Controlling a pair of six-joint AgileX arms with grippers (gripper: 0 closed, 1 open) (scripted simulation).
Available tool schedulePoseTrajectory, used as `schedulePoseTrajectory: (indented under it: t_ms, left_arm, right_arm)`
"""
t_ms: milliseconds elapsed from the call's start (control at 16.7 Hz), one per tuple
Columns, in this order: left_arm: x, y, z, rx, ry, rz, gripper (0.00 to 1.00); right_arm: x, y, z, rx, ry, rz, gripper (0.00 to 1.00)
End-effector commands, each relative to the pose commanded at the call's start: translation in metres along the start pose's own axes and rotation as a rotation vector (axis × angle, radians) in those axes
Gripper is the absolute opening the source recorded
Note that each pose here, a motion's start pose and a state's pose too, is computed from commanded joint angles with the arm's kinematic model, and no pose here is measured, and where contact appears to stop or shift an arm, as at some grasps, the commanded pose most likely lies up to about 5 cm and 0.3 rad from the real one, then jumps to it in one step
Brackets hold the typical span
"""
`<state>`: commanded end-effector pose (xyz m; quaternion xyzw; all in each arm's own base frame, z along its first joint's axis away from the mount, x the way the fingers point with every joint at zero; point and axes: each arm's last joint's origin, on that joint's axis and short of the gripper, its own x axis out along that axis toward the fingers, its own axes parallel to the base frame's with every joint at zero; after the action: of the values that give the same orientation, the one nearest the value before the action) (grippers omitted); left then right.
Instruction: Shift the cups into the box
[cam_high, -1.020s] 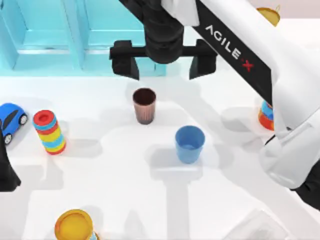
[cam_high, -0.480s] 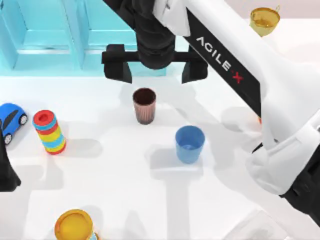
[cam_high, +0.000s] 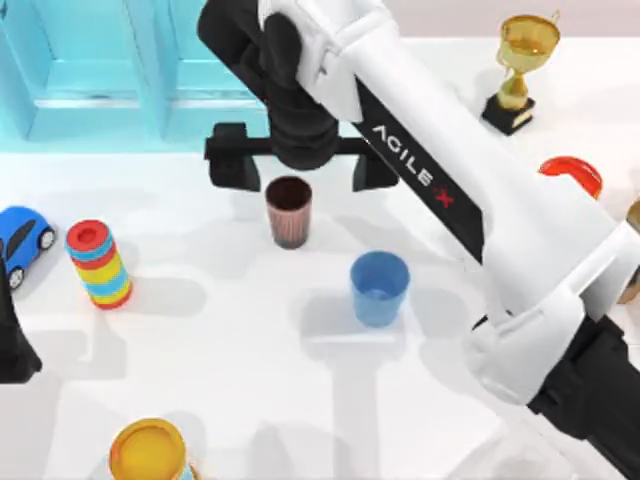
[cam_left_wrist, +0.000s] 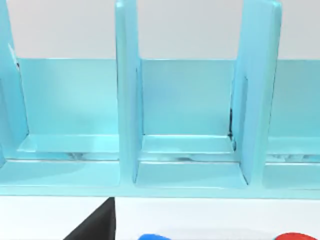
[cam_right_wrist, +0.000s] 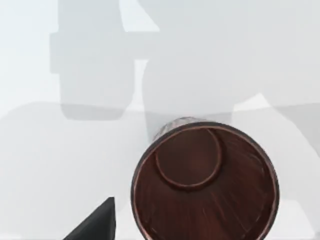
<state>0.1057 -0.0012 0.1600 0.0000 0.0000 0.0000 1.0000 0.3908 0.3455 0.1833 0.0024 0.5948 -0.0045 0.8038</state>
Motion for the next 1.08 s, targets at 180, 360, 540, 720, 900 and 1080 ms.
schedulePoseTrajectory:
  t_ms: [180, 360, 540, 720, 900, 1080]
  left_arm:
    - [0.000, 0.000, 0.000, 0.000, 0.000, 0.000, 1.00]
    - [0.000, 0.000, 0.000, 0.000, 0.000, 0.000, 1.00]
    - [0.000, 0.000, 0.000, 0.000, 0.000, 0.000, 1.00]
    - [0.000, 0.000, 0.000, 0.000, 0.000, 0.000, 1.00]
    - [0.000, 0.000, 0.000, 0.000, 0.000, 0.000, 1.00]
    - [0.000, 0.000, 0.000, 0.000, 0.000, 0.000, 1.00]
  right_arm:
    - [0.033, -0.002, -0.002, 0.000, -0.001, 0.001, 1.00]
    - [0.041, -0.003, -0.002, 0.000, -0.001, 0.001, 1.00]
    - [0.041, -0.003, -0.002, 0.000, -0.001, 0.001, 0.92]
    - [0.041, -0.003, -0.002, 0.000, -0.001, 0.001, 0.70]
    - [0.041, -0.003, -0.002, 0.000, -0.001, 0.001, 0.47]
    - [0.041, -0.003, -0.002, 0.000, -0.001, 0.001, 0.25]
